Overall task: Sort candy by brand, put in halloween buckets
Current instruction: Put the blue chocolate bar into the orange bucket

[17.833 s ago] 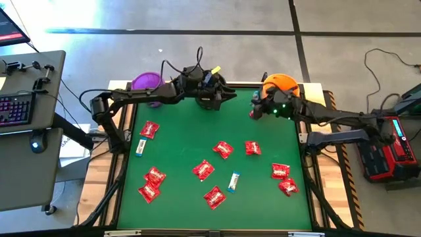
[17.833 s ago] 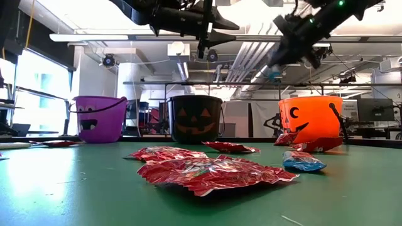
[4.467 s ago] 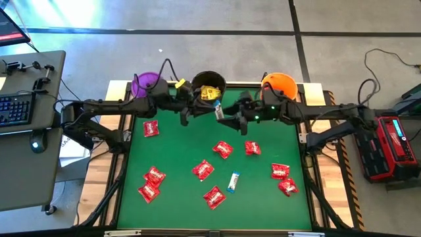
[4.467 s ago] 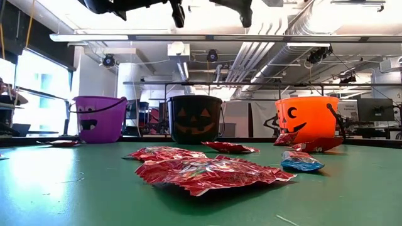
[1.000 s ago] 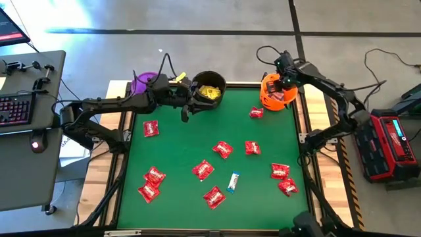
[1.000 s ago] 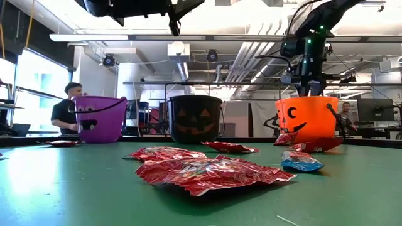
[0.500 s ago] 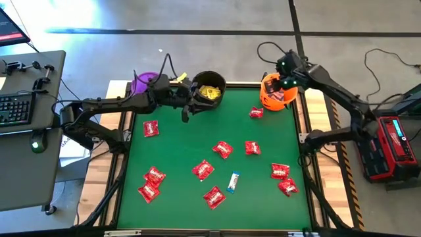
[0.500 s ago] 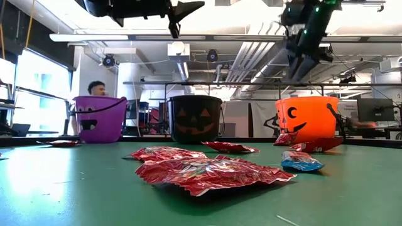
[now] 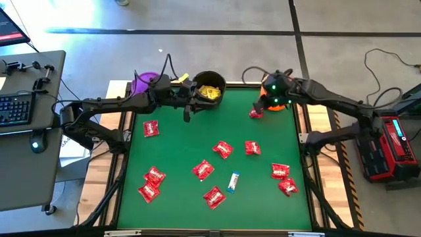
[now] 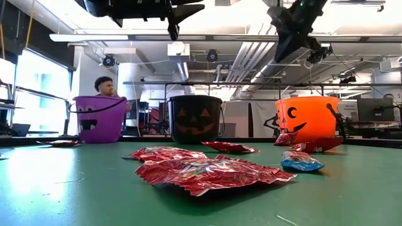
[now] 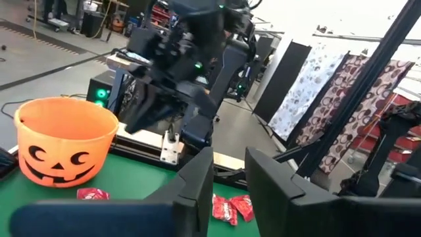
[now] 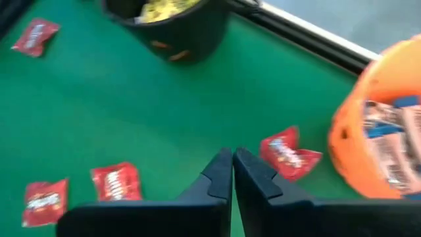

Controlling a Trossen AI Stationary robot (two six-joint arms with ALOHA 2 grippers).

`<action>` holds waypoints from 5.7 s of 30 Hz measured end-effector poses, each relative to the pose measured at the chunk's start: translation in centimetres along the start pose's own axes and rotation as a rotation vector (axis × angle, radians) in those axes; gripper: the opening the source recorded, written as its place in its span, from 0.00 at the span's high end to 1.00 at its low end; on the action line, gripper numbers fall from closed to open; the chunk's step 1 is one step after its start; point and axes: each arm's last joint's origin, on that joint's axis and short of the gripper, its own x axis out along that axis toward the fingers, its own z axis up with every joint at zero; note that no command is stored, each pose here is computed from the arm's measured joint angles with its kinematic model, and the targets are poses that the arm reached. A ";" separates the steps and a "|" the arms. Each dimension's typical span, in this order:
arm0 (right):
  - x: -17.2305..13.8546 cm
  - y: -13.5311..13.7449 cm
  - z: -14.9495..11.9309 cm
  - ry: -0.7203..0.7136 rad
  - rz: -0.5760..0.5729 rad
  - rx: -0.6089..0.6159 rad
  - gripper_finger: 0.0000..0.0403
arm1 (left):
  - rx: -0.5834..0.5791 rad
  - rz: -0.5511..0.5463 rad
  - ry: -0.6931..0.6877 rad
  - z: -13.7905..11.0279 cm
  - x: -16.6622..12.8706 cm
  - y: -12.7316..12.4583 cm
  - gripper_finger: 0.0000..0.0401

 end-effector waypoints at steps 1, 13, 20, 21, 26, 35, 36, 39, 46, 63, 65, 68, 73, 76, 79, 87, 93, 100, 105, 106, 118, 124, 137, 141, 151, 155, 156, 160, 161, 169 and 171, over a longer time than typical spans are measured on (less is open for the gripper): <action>-0.1 0.5 -0.2 -0.003 0.008 -0.006 0.98 | 0.000 0.000 0.000 0.0 0.0 0.0 0.82; -1.2 5.4 -3.3 -0.025 0.105 -0.088 1.00 | 0.005 0.029 0.099 -1.0 -0.1 0.3 0.97; -2.5 8.4 -5.3 -0.092 0.187 -0.107 1.00 | 0.023 -0.019 0.124 -1.2 0.0 0.1 1.00; -2.6 8.7 -5.7 -0.092 0.193 -0.101 1.00 | 0.024 -0.024 0.126 -1.3 0.0 0.0 1.00; -3.0 10.4 -7.7 -0.068 0.218 -0.048 1.00 | 0.057 -0.028 0.157 -2.9 0.2 -0.5 1.00; -0.1 14.6 -11.9 0.059 0.192 0.072 1.00 | 0.049 -0.019 0.209 -5.2 0.0 -0.9 1.00; 0.2 15.1 -12.4 0.076 0.193 0.090 1.00 | 0.047 -0.022 0.216 -5.3 0.1 -0.9 1.00; 1.1 16.2 -13.8 0.115 0.185 0.153 1.00 | 0.054 -0.041 0.220 -5.3 0.1 -1.3 1.00; 1.9 17.4 -16.2 0.205 0.156 0.302 0.97 | 0.097 -0.053 0.216 -5.2 0.0 -1.5 1.00; 3.8 17.6 -18.5 0.458 -0.002 0.436 0.57 | 0.099 -0.038 0.220 -5.3 -0.1 -1.4 1.00; 3.8 17.5 -18.5 0.469 -0.014 0.459 0.54 | 0.100 -0.036 0.219 -5.3 -0.1 -1.4 1.00; 3.8 17.5 -18.6 0.485 -0.024 0.476 0.51 | 0.100 -0.036 0.218 -5.3 -0.1 -1.4 1.00; 3.8 17.5 -18.6 0.500 -0.017 0.449 0.51 | 0.110 -0.094 0.229 -5.3 -0.1 -1.6 1.00; 3.8 17.5 -18.6 0.506 -0.019 0.460 0.53 | 0.106 -0.095 0.231 -5.3 0.0 -1.7 1.00; 3.8 17.5 -18.7 0.512 -0.026 0.495 0.55 | 0.111 -0.086 0.228 -5.3 0.0 -1.6 1.00; 5.5 18.6 -19.7 0.511 -0.047 0.606 0.49 | 0.114 -0.028 0.225 -5.3 -0.1 -1.4 1.00; 7.2 19.1 -21.1 0.543 -0.122 0.658 0.39 | 0.114 -0.022 0.248 -5.5 -0.1 -1.3 1.00; 7.8 19.3 -21.7 0.553 -0.148 0.696 0.35 | 0.119 -0.022 0.251 -5.6 -0.1 -1.3 1.00; 8.5 19.2 -21.8 0.488 -0.175 0.720 0.35 | 0.125 -0.021 0.263 -5.7 -0.2 -1.3 1.00; 8.7 19.1 -21.8 0.476 -0.181 0.731 0.35 | 0.125 -0.021 0.263 -5.7 -0.2 -1.3 1.00; 12.0 19.5 -21.9 0.447 -0.203 0.784 0.35 | 0.130 -0.020 0.271 -5.8 -0.2 -1.2 1.00; 12.5 19.4 -22.1 0.461 -0.224 0.786 0.41 | 0.131 -0.016 0.293 -6.0 -0.2 -1.2 1.00; 12.6 19.2 -21.9 0.437 -0.225 0.758 0.72 | 0.137 -0.017 0.292 -6.0 -0.2 -1.2 1.00; 12.8 18.9 -21.6 0.415 -0.237 0.714 0.78 | 0.138 -0.017 0.291 -6.0 -0.2 -1.2 1.00; 13.5 18.1 -20.2 0.429 -0.234 0.554 0.99 | 0.138 -0.018 0.291 -6.0 -0.2 -1.2 1.00; 13.9 17.9 -19.6 0.456 -0.224 0.512 1.00 | 0.138 -0.018 0.291 -6.0 -0.2 -1.2 1.00; 13.9 17.9 -19.5 0.460 -0.222 0.507 1.00 | 0.138 -0.018 0.291 -6.0 -0.2 -1.2 1.00; 13.7 17.8 -19.2 0.463 -0.212 0.489 1.00 | 0.138 -0.018 0.291 -6.0 -0.2 -1.2 1.00; 13.6 17.8 -19.2 0.463 -0.209 0.484 1.00 | 0.139 -0.018 0.291 -6.0 -0.2 -1.2 1.00; 11.6 17.5 -18.1 0.421 -0.172 0.482 1.00 | 0.144 -0.012 0.287 -5.9 -0.3 -1.0 1.00; 11.4 17.7 -17.9 0.418 -0.148 0.481 1.00 | 0.145 -0.012 0.288 -5.9 -0.3 -1.0 1.00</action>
